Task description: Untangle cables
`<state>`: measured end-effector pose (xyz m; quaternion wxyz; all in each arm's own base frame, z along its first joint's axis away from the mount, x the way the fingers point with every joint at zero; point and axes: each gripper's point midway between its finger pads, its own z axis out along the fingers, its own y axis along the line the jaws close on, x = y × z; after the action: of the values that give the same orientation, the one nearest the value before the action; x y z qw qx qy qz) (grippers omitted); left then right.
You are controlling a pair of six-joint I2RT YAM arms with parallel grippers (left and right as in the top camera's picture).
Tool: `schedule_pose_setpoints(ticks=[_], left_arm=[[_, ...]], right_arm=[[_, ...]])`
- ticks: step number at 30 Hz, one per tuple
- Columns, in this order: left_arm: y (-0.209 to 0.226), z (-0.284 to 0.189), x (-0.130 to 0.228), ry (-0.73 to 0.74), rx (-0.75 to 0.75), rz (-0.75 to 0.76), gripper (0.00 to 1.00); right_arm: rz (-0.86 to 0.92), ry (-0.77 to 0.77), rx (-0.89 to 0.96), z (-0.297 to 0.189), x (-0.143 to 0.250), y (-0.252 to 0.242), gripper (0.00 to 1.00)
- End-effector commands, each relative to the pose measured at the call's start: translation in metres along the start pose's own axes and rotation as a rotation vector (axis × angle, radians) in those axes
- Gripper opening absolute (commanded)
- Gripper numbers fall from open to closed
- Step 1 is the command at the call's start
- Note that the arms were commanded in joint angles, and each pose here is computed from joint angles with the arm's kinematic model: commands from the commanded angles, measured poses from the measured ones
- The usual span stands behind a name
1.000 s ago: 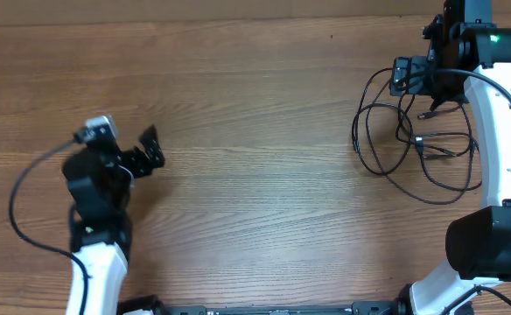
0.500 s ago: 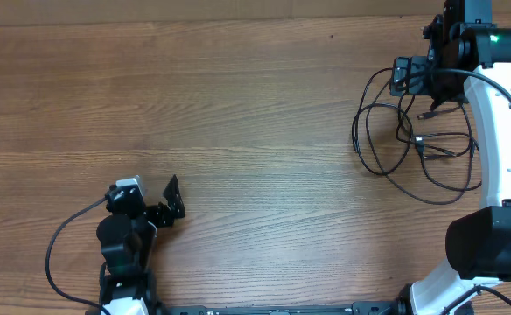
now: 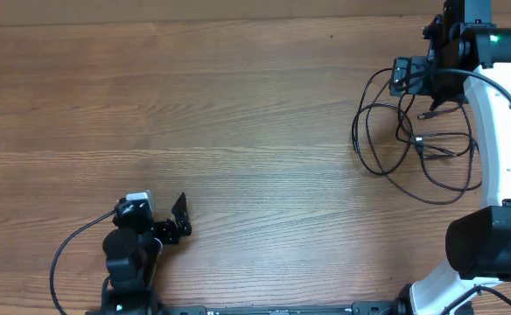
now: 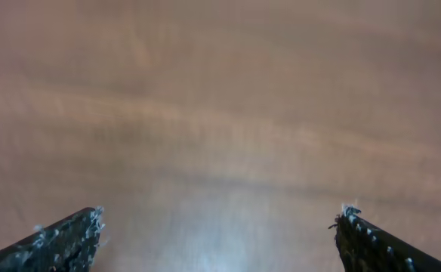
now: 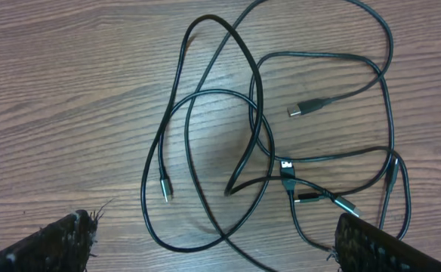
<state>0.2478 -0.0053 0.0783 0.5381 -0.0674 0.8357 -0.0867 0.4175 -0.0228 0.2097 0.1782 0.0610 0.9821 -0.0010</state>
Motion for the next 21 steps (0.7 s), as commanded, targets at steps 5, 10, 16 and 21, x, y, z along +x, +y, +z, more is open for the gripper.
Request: schedule_pose_setpoints(ticks=[5, 10, 16, 21], left_arm=[[-0.016, -0.028, -0.061, -0.302, 0.047, 0.073, 0.99], [-0.023, -0.034, -0.068, -0.342, 0.064, 0.128, 1.0], [-0.025, -0.034, -0.069, -0.345, 0.074, 0.129, 0.99], [-0.025, -0.034, -0.069, -0.344, 0.071, 0.129, 1.0]], right_arm=[[0.006, 0.003, -0.004, 0.003, 0.0, 0.0, 1.0], [0.006, 0.003, -0.004, 0.003, 0.0, 0.0, 1.0], [0.006, 0.003, -0.004, 0.003, 0.0, 0.0, 1.0], [0.006, 0.003, -0.004, 0.003, 0.0, 0.0, 1.0]])
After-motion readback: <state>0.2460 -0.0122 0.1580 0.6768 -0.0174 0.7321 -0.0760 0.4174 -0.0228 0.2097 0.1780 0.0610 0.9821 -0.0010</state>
